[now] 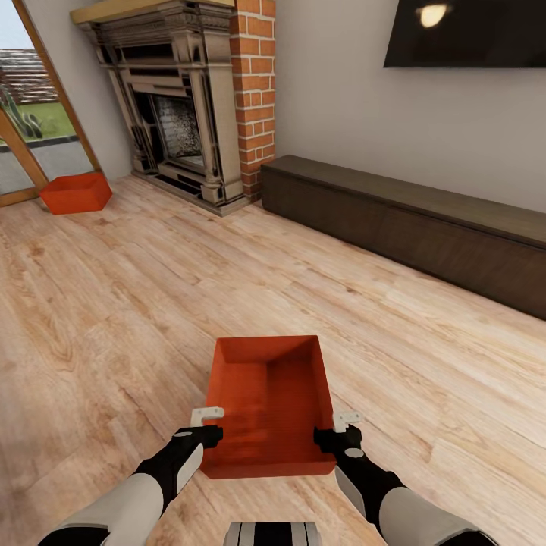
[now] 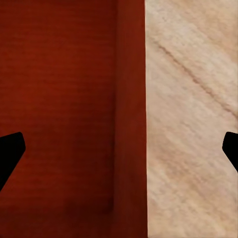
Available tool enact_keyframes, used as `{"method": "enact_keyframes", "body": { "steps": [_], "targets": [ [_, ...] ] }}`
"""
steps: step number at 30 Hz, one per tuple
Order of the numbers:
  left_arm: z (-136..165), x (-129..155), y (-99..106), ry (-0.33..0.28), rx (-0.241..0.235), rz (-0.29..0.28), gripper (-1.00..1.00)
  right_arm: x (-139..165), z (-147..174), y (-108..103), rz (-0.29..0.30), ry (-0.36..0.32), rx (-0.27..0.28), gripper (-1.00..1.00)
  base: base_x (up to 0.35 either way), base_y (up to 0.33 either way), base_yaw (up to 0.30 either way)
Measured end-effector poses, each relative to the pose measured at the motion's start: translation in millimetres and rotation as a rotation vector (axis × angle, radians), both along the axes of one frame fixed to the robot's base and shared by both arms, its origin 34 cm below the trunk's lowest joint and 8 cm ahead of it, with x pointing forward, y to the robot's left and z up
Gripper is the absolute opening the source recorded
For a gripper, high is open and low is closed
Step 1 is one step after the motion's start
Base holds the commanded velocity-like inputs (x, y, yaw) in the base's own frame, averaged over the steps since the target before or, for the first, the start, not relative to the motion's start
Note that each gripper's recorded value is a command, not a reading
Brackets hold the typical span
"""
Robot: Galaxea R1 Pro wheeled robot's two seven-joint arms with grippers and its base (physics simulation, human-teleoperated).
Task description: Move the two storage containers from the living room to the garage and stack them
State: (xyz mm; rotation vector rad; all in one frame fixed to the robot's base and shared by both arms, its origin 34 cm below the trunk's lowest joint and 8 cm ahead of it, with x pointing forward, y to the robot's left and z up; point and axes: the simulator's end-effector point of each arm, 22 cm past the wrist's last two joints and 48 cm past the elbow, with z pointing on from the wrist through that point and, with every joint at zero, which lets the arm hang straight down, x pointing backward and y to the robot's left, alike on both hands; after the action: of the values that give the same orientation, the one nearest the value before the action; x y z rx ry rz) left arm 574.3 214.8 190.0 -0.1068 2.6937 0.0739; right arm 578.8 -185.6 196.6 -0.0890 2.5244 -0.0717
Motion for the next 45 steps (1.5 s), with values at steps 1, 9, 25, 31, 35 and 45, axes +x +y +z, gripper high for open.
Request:
{"method": "enact_keyframes", "body": {
  "steps": [1,9,25,31,35,45],
  "targets": [
    [0.0,0.0,0.0,0.000,0.000,0.000,1.00,-0.1,-0.1,-0.3,0.000,0.000,0.000,1.00,0.000,0.000,0.000],
    [-0.1,-0.1,0.0,0.000,0.000,0.000,1.00,-0.3,-0.1,0.4,0.000,0.001,0.000,1.00,0.000,0.000,0.000],
    [0.1,0.2,-0.5,-0.001,0.000,-0.001,1.00,0.0,0.2,1.6,0.003,0.000,0.001,1.00,0.000,0.000,0.000],
    [0.1,0.2,-0.7,-0.001,-0.002,-0.002,1.00,0.0,0.1,0.8,0.002,0.000,0.000,1.00,0.000,0.000,0.000],
    [-0.4,-0.6,-0.8,0.001,-0.002,-0.003,-1.00,0.0,0.1,0.6,0.001,0.000,0.000,-1.00,0.000,0.000,0.000],
    [0.2,0.2,-2.9,-0.002,-0.002,-0.009,-1.00,0.4,0.3,0.8,0.005,-0.001,-0.003,-1.00,0.000,0.000,0.000]
  ]
}}
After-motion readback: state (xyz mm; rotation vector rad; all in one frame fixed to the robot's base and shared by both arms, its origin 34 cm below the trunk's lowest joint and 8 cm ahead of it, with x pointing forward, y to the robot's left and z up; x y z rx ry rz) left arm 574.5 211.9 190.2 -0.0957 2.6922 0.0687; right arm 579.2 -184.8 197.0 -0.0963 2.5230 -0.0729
